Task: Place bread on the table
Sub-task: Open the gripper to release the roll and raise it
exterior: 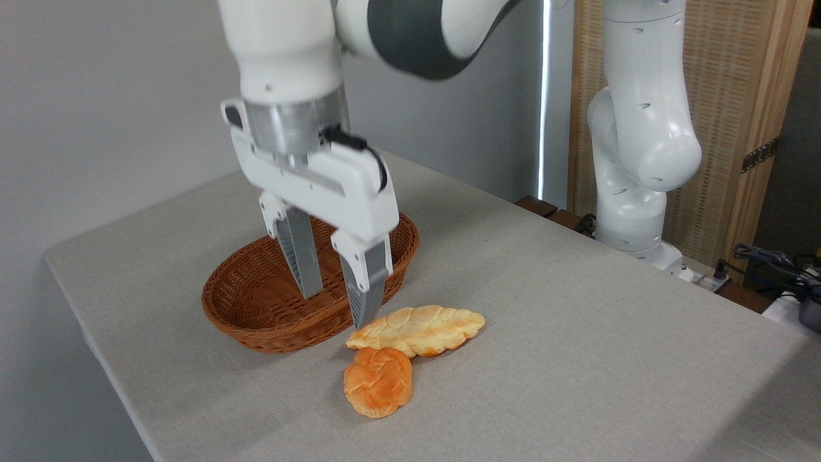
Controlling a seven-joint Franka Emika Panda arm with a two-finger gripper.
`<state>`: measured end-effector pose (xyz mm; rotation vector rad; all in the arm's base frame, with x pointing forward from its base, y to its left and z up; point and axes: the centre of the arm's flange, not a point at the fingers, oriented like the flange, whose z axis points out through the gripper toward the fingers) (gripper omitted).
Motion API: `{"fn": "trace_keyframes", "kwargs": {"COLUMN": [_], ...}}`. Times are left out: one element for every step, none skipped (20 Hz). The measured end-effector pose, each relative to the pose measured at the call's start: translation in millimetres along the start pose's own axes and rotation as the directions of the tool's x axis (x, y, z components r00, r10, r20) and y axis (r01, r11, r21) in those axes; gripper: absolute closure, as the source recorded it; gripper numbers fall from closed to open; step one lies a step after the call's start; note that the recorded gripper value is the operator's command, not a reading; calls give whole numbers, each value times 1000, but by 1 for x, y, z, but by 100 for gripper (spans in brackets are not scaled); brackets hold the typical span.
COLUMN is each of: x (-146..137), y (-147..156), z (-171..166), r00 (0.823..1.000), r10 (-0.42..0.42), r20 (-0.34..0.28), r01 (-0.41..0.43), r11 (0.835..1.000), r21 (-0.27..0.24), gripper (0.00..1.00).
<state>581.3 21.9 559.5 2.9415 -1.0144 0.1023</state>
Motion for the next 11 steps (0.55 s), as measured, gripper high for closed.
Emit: {"fn": "trace_keyframes", "kwargs": {"x": [-3,-6,-8,-7,-3,2,7,11,13,14,15], "y": [0,1,2,6,14,23,29,33,34,34,34], "z": [-11,-21,-32,-42,-48,-50,-49,-46,-44,-42,-40], "r00": [1000,999,998,997,995,994,994,993,994,994,994], "r10": [0,2,6,21,40,61,76,85,88,88,88], "r20": [-21,-41,-62,-81,-89,-87,-82,-77,-71,-67,-63], "r01": [0,-1,-5,-19,-38,-59,-74,-83,-87,-87,-86], "r11": [1000,1000,1000,1000,999,998,997,996,996,996,996], "r21": [4,9,15,20,22,25,26,26,26,25,24], "gripper": [0,0,0,0,0,0,0,0,0,0,0]}}
